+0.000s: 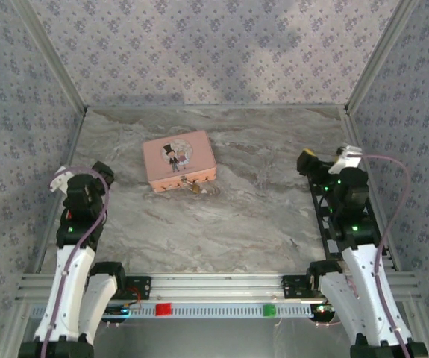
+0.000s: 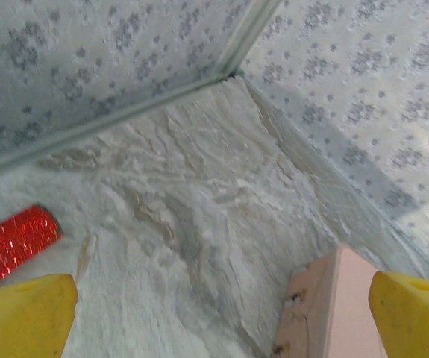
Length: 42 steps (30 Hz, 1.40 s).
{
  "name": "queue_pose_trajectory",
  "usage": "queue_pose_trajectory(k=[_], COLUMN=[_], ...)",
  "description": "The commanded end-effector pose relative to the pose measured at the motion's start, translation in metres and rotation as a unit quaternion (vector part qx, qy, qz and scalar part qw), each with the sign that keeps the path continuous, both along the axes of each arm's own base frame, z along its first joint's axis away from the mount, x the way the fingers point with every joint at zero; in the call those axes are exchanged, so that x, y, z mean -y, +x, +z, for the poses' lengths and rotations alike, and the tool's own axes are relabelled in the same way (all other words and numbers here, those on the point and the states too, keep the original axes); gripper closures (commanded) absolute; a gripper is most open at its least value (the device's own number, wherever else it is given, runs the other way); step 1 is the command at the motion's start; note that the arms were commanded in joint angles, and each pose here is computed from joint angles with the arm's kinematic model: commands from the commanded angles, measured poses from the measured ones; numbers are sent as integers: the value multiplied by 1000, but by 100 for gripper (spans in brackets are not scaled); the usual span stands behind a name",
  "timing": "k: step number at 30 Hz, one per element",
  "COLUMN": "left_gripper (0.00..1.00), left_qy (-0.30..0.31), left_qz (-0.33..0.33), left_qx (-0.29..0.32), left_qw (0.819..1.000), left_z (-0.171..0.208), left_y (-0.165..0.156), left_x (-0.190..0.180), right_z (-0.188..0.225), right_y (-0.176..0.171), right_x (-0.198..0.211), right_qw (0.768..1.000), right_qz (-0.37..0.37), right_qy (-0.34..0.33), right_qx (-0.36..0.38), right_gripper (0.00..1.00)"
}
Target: Unlock the padlock with the key
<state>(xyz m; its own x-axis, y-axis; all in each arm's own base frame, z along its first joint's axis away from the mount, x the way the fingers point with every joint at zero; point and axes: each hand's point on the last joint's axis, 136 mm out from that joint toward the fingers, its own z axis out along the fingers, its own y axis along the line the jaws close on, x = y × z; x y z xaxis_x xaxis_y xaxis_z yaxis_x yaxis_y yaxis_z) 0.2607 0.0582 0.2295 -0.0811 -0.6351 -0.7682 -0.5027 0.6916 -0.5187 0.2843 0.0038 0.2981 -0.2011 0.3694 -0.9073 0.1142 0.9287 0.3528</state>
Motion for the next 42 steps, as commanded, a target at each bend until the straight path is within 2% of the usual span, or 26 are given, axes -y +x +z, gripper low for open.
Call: queue_pose_trajectory(k=[1, 2, 4, 7, 10, 14, 18, 22, 24, 27, 31, 35, 39, 42], left_gripper=[0, 0, 0, 0, 0, 0, 0, 0, 0, 0, 0, 0, 0, 0], left_qy=[-28, -32, -46, -60, -81, -39, 19, 41, 42, 50, 61, 74, 76, 76], left_qz=[-91, -112, -145, -222, -302, -387, -444, -490, -512, -539, -546, -546, -545, -544], left_qx=[19, 39, 47, -4, -57, -78, -86, -95, -104, -110, -108, -109, -104, -101], left_qw=[995, 992, 987, 973, 948, 918, 892, 866, 852, 834, 829, 827, 828, 829], left_z=[-9, -6, -6, -13, -26, -36, -46, -55, -60, -71, -86, -99, -102, -100], left_y=[-9, -8, -4, 10, 29, 40, 42, 43, 41, 36, 34, 33, 33, 33], left_x=[30, 38, 50, 77, 114, 173, 220, 249, 259, 271, 273, 270, 269, 269], right_z=[-43, -43, -46, -69, -99, -134, -151, -170, -182, -200, -221, -237, -249, -259], right_y=[-27, -27, -30, -38, -43, -52, -66, -88, -102, -117, -132, -140, -160, -163], right_x=[9, 3, 1, -11, -23, -43, -62, -63, -53, -48, -47, -46, -38, -41], right_qw=[986, 988, 985, 971, 957, 930, 912, 899, 890, 875, 855, 846, 825, 821], right_qz=[-44, -18, -12, 16, 39, 60, 64, 39, 12, -5, -33, -69, -108, -117], right_qy=[119, 112, 115, 111, 106, 119, 108, 72, 30, 14, 31, 63, 84, 118], right_qx=[-106, -109, -128, -209, -268, -343, -390, -431, -456, -485, -516, -525, -548, -546], right_gripper=[1, 1, 1, 1, 1, 6, 8, 11, 12, 13, 16, 22, 27, 33])
